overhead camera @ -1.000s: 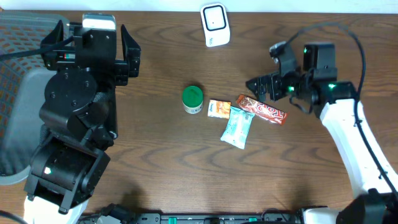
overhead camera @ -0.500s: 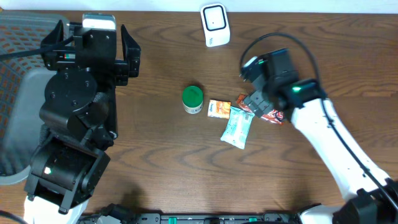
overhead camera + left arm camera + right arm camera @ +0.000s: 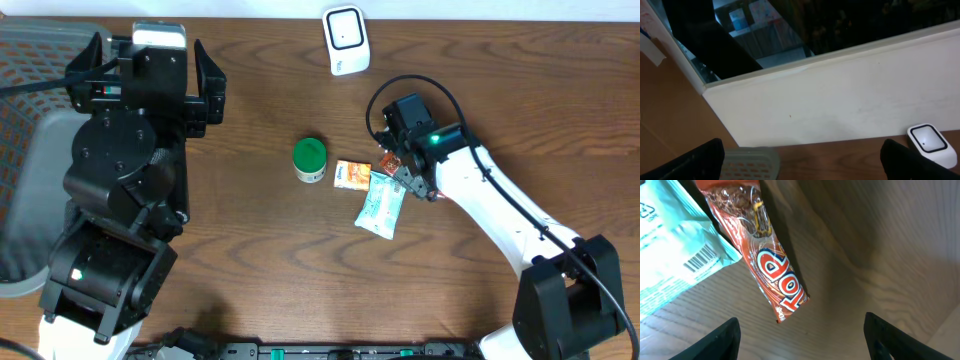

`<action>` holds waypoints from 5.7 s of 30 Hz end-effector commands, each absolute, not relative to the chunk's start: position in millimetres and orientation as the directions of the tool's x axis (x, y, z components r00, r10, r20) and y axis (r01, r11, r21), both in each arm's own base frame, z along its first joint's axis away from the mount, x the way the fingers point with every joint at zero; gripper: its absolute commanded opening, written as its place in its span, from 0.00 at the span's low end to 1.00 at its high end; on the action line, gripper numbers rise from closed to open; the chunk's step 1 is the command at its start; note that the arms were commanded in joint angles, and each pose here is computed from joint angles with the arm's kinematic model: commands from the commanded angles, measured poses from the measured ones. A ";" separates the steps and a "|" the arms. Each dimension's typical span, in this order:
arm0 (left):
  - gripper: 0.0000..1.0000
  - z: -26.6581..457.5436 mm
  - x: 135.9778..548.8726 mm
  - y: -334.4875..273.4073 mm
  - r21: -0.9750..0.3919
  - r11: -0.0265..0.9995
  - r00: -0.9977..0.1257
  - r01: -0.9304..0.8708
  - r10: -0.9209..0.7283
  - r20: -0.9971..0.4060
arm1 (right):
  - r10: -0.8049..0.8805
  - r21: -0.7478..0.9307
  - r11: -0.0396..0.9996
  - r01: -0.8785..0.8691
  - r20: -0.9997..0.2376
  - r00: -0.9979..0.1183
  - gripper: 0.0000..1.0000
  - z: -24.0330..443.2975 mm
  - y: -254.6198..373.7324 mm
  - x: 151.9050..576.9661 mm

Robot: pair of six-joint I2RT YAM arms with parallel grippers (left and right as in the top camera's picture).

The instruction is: Scan the item barcode

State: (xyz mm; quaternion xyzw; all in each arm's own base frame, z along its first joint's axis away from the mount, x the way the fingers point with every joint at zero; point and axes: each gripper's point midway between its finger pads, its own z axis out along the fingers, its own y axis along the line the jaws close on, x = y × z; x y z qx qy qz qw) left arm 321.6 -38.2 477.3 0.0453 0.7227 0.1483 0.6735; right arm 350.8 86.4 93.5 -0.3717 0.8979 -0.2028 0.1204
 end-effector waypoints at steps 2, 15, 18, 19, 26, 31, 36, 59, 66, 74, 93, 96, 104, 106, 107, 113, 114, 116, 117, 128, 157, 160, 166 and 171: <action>1.00 485.9 317.6 -34.2 0.276 0.950 -0.073 -0.149 0.268 -0.961 | -0.711 -0.482 0.632 -0.607 -0.048 -0.702 0.75 77.1 82.3 344.9; 1.00 485.9 317.6 -34.2 0.276 0.950 -0.073 -0.149 0.268 -0.961 | -0.733 -0.579 0.565 -0.589 -0.024 -0.680 0.59 42.1 75.5 343.9; 1.00 485.9 317.6 -34.2 0.276 0.950 -0.073 -0.149 0.268 -0.961 | -0.745 -0.577 0.540 -0.613 0.011 -0.667 0.58 27.7 76.1 343.7; 1.00 485.9 317.6 -34.2 0.276 0.950 -0.073 -0.149 0.268 -0.961 | -0.746 -0.576 0.535 -0.618 0.022 -0.666 0.58 23.4 76.5 343.5; 1.00 485.9 317.6 -34.2 0.276 0.950 -0.073 -0.149 0.268 -0.961 | -0.766 -0.547 0.487 -0.681 0.108 -0.634 0.57 -9.2 83.7 333.9; 1.00 485.9 317.6 -34.2 0.276 0.950 -0.073 -0.149 0.268 -0.961 | -0.762 -0.531 0.458 -0.713 0.178 -0.622 0.43 -31.5 79.8 326.3; 1.00 485.9 317.6 -34.2 0.276 0.950 -0.073 -0.149 0.268 -0.961 | -0.754 -0.524 0.453 -0.721 0.206 -0.624 0.21 -42.7 77.6 322.1; 1.00 485.9 317.6 -34.2 0.276 0.950 -0.073 -0.149 0.268 -0.961 | -0.692 0.165 0.685 -0.709 -0.157 -0.705 0.01 58.2 182.2 306.1; 1.00 485.9 317.6 -34.2 0.276 0.950 -0.073 -0.149 0.268 -0.961 | -0.526 0.657 0.511 -0.554 -0.271 -0.806 0.01 108.3 196.3 284.5; 1.00 485.9 317.6 -34.2 0.276 0.949 -0.073 -0.149 0.268 -0.961 | -0.264 0.824 0.215 -0.524 -0.468 -0.844 0.01 148.9 188.9 300.3; 1.00 485.9 317.6 -34.2 0.276 0.950 -0.073 -0.149 0.268 -0.961 | -0.064 0.772 -0.041 -0.634 -0.635 -0.770 0.01 137.6 196.1 308.8; 1.00 485.9 317.6 -34.2 0.276 0.950 -0.073 -0.149 0.268 -0.961 | -0.062 0.747 -0.043 -0.664 -0.665 -0.744 0.01 138.1 196.3 312.1; 1.00 485.9 317.6 -34.2 0.276 0.950 -0.073 -0.149 0.268 -0.961 | -0.058 0.704 -0.047 -0.709 -0.711 -0.701 0.01 139.8 196.9 319.8; 1.00 485.9 317.6 -34.2 0.276 0.950 -0.073 -0.149 0.268 -0.961 | -0.057 0.695 -0.047 -0.718 -0.719 -0.693 0.01 140.7 197.1 322.8; 1.00 485.9 317.6 -34.2 0.276 0.950 -0.073 -0.149 0.268 -0.961 | -0.057 0.694 -0.047 -0.718 -0.720 -0.692 0.01 141.3 197.3 324.6; 1.00 485.9 317.6 -34.2 0.276 0.950 -0.073 -0.149 0.268 -0.961 | -0.057 0.708 -0.046 -0.705 -0.706 -0.706 0.01 146.1 198.1 335.6; 1.00 485.9 317.6 -34.2 0.276 0.950 -0.073 -0.149 0.268 -0.961 | -0.057 0.713 -0.045 -0.699 -0.701 -0.711 0.01 147.0 198.2 337.3; 1.00 486.0 317.6 -34.2 0.276 0.950 -0.072 -0.149 0.268 -0.961 | -0.057 0.728 -0.044 -0.684 -0.685 -0.726 0.01 148.4 198.4 339.6; 1.00 485.9 317.6 -34.2 0.276 0.950 -0.073 -0.149 0.268 -0.961 | -0.058 0.738 -0.043 -0.674 -0.675 -0.735 0.01 148.8 198.5 340.3; 1.00 486.0 317.6 -34.2 0.276 0.950 -0.072 -0.149 0.268 -0.961 | -0.060 0.855 -0.028 -0.518 -0.519 -0.853 0.01 150.7 196.8 344.0; 1.00 485.9 317.6 -34.2 0.276 0.949 -0.073 -0.149 0.268 -0.961 | -0.053 0.739 -0.062 -0.671 -0.673 -0.737 0.01 284.8 223.9 399.4; 1.00 485.9 317.6 -34.2 0.276 0.950 -0.073 -0.149 0.268 -0.961 | 0.021 0.766 -0.011 -0.643 -0.642 -0.766 0.01 297.3 221.3 421.0; 1.00 485.9 317.6 -34.2 0.276 0.950 -0.073 -0.149 0.268 -0.961 | 0.228 0.810 0.183 -0.556 -0.586 -0.778 0.01 293.7 215.7 476.0; 1.00 485.9 317.6 -34.2 0.276 0.950 -0.073 -0.149 0.268 -0.961 | 0.282 0.743 0.422 -0.519 -0.652 -0.704 0.01 264.4 212.1 507.4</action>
